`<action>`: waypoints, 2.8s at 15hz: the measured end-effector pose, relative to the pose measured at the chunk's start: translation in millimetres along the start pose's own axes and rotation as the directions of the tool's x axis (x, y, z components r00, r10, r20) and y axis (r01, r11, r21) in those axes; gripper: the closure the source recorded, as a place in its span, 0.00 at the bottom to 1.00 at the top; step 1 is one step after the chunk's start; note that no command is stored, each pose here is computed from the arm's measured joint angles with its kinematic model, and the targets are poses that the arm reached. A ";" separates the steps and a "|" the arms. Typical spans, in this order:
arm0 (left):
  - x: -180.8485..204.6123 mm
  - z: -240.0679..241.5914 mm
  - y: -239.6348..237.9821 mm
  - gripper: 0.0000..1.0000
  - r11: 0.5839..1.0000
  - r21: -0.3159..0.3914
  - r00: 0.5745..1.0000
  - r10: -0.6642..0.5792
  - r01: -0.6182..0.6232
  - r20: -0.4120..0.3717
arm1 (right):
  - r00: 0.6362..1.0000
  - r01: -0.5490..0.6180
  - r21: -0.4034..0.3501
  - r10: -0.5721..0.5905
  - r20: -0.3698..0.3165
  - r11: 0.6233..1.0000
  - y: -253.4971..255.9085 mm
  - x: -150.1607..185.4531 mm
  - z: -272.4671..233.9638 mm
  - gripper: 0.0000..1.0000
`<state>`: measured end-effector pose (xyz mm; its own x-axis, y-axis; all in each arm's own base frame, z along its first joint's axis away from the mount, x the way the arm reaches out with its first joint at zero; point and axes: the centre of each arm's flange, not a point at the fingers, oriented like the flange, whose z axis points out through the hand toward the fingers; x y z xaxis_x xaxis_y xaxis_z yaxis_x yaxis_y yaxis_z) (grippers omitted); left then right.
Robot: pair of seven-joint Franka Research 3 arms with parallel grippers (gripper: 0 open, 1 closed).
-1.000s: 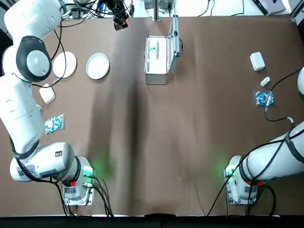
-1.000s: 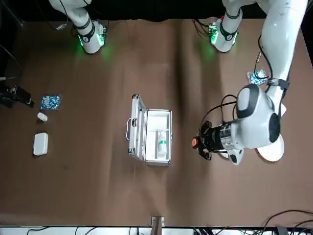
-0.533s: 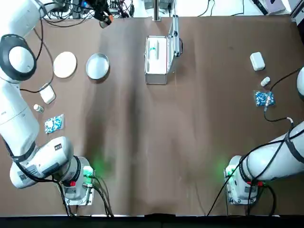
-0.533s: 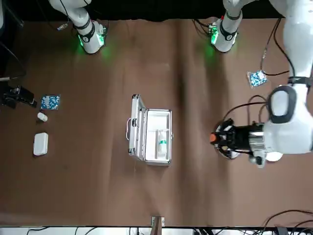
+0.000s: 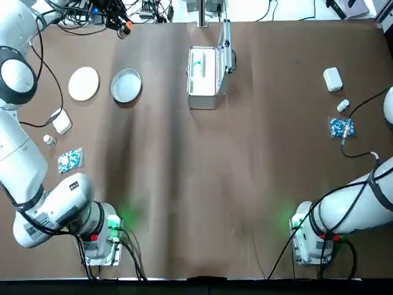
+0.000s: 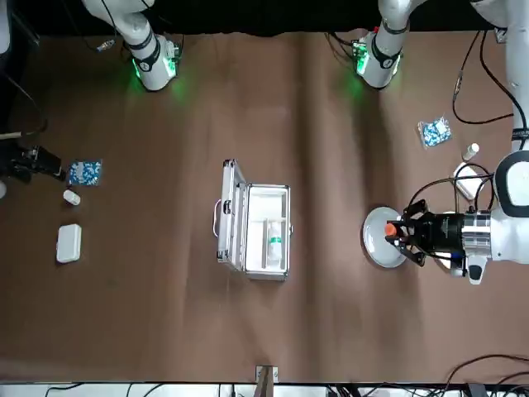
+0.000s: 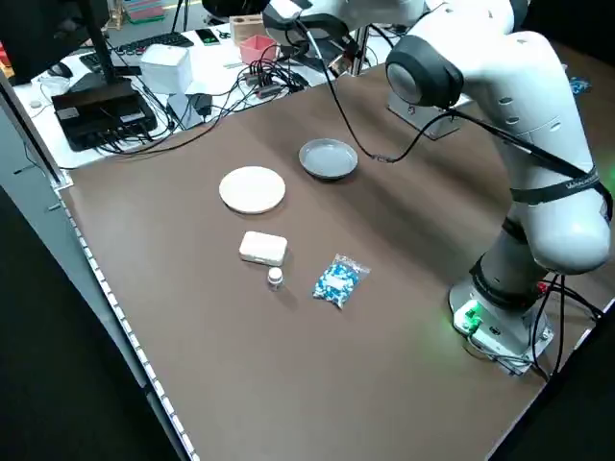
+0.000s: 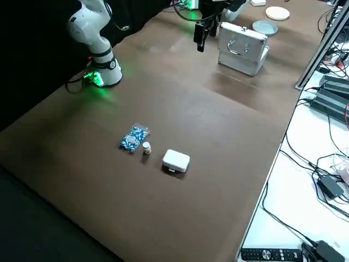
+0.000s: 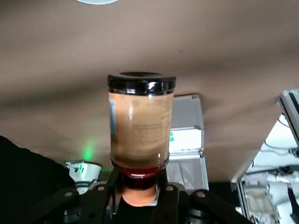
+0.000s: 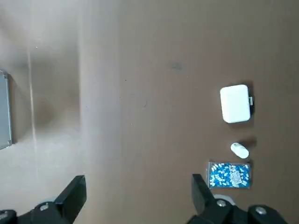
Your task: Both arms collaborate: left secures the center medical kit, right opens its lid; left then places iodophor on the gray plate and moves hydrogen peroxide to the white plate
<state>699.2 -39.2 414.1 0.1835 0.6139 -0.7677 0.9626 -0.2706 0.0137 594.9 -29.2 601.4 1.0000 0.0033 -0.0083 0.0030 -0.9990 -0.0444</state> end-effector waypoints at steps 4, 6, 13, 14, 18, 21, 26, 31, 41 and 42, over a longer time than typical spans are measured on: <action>34.2 -4.7 -5.0 0.67 1.000 -0.016 0.998 -0.006 0.007 0.061 | 1.000 0.001 0.000 -0.001 0.003 1.000 -0.8 -0.2 0.4 0.00; 54.9 -2.1 -7.6 0.67 1.000 -0.022 0.993 -0.018 0.021 0.115 | 1.000 0.001 0.000 -0.001 0.003 1.000 -0.8 -0.3 0.5 0.00; 152.4 13.0 -35.8 0.67 0.999 -0.031 0.928 -0.008 0.021 0.373 | 1.000 0.000 0.000 0.000 0.005 1.000 0.1 -0.5 0.9 0.00; 160.6 14.5 -40.5 0.67 0.999 -0.031 0.916 0.005 0.008 0.402 | 1.000 0.000 0.000 0.000 0.006 1.000 0.1 -0.6 1.0 0.00; 196.9 28.0 -61.3 0.67 0.998 -0.050 0.854 0.055 -0.034 0.518 | 1.000 0.000 0.001 0.000 0.012 1.000 0.1 -1.1 1.8 0.00; 235.6 46.0 -77.6 0.67 0.994 -0.093 0.822 0.098 -0.055 0.561 | 1.000 0.000 0.001 0.000 0.013 1.000 0.1 -1.2 2.1 0.00; 280.9 77.5 -95.2 0.67 0.987 -0.141 0.793 0.144 -0.074 0.592 | 1.000 0.000 0.001 0.000 0.014 1.000 0.1 -1.2 2.4 0.00; 298.7 90.0 -103.7 0.67 0.988 -0.143 0.784 0.128 -0.050 0.608 | 1.000 0.000 0.001 0.000 0.015 1.000 0.1 -1.3 2.5 0.00; 314.1 111.3 -109.9 0.66 0.992 -0.122 0.784 0.100 -0.031 0.613 | 1.000 0.000 0.001 0.000 0.017 1.000 -0.1 -1.5 2.7 0.00; 313.2 113.8 -108.5 0.60 0.992 -0.119 0.783 0.097 -0.029 0.614 | 1.000 0.000 0.001 0.000 0.017 1.000 -0.1 -1.5 2.7 0.00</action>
<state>629.5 98.1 99.3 0.1143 -0.0005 -0.9934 0.9737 -0.1985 0.1122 593.3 -29.0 598.7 0.9997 0.0045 -0.0250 0.0033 -0.9990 -0.0456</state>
